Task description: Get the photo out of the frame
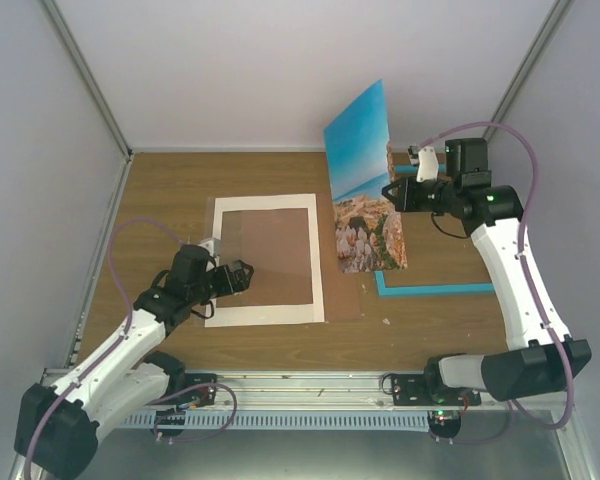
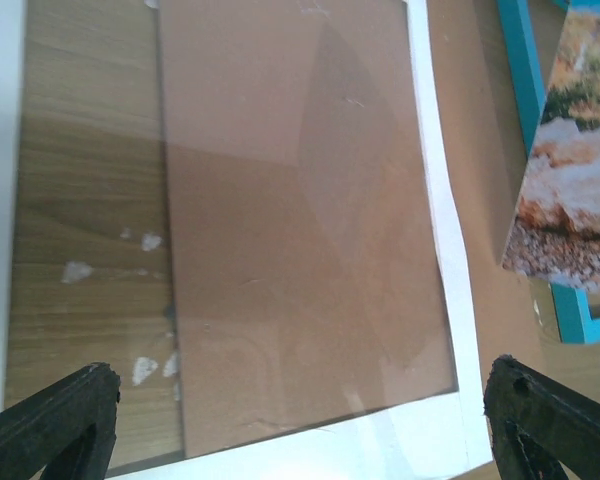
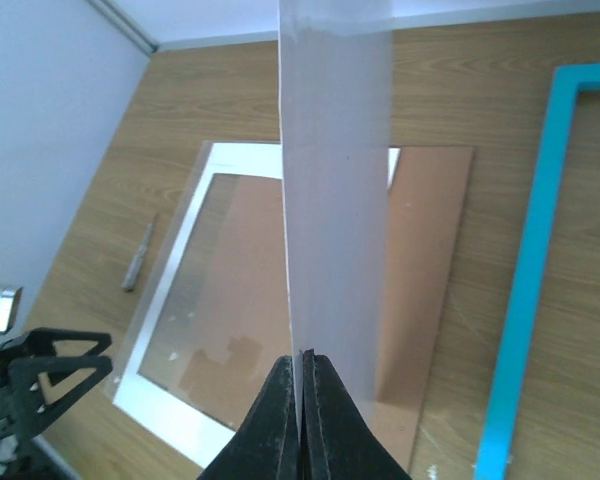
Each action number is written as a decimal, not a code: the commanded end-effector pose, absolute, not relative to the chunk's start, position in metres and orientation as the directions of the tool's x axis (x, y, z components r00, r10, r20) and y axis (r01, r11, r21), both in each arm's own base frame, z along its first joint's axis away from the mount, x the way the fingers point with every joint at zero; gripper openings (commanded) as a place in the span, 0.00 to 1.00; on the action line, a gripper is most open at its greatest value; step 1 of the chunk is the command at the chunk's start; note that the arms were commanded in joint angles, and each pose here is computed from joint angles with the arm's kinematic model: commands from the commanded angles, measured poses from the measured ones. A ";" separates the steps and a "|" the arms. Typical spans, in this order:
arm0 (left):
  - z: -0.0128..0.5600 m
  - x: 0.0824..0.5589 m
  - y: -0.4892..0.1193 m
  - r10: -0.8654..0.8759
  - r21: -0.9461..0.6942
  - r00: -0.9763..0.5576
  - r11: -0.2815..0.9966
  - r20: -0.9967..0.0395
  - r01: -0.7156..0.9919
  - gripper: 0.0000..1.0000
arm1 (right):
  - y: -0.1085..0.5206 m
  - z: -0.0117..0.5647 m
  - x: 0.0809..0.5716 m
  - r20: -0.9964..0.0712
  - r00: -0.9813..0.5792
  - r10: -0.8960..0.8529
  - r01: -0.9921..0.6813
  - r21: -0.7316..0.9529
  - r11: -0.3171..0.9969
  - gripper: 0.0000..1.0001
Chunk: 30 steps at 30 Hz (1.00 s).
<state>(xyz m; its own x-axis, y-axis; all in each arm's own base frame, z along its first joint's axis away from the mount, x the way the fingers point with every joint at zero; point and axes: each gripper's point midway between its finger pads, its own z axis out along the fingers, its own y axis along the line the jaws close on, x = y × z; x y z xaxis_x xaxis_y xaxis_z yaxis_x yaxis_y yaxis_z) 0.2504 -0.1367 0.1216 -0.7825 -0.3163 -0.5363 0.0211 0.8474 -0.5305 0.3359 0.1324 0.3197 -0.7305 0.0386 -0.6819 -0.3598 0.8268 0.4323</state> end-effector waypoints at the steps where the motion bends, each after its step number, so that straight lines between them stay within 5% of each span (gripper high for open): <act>1: 0.126 0.251 -0.119 -0.337 -0.513 -0.757 0.858 -0.560 -0.002 0.99 | 0.161 0.338 0.325 -0.676 -0.734 0.059 -0.433 0.534 0.727 0.01; 17: 0.176 0.253 -0.097 -0.377 -0.496 -0.663 0.868 -0.646 -0.010 0.99 | 0.261 0.350 0.314 -0.632 -0.773 0.052 -0.567 0.726 0.390 0.01; 30: 0.172 0.251 -0.101 -0.360 -0.500 -0.682 0.866 -0.636 0.009 0.99 | 0.257 0.180 0.319 -0.346 -0.928 0.142 -0.252 0.858 0.447 0.01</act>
